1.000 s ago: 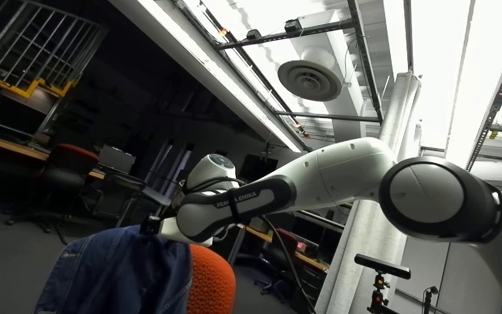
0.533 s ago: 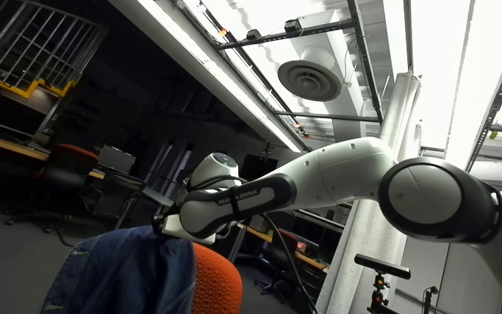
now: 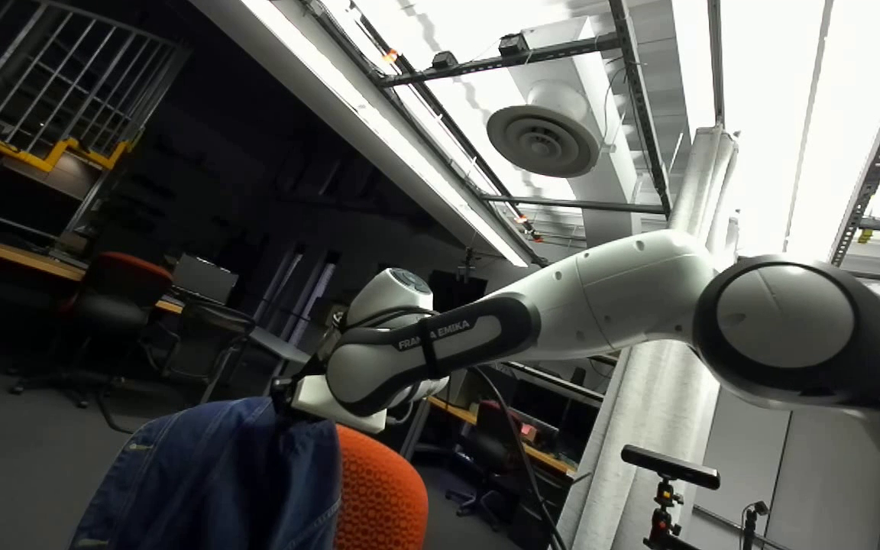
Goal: Remove the jacket from the top rall and place it on the seat
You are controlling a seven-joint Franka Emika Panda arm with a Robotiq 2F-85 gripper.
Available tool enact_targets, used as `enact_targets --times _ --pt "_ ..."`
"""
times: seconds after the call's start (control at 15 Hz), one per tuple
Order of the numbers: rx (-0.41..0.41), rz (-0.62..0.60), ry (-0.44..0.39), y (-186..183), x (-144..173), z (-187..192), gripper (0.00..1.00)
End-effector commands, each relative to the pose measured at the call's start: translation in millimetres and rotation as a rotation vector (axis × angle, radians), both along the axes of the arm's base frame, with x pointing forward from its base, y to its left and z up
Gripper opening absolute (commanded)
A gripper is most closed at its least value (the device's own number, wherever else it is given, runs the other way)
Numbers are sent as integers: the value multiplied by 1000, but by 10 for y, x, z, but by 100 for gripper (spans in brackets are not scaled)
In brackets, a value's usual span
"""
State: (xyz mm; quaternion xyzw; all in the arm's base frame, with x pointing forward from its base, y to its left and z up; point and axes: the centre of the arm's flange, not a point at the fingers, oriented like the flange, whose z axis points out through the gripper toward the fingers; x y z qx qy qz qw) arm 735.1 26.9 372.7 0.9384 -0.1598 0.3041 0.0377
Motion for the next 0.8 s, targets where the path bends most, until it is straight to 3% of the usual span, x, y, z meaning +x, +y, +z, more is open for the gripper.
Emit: enact_targets --times 0.0,0.47,0.73 --pt "66 117 21 192 -777 155 1" --pt "141 247 301 544 -1829 -199 1" --pt "104 184 445 287 -2230 -589 1"
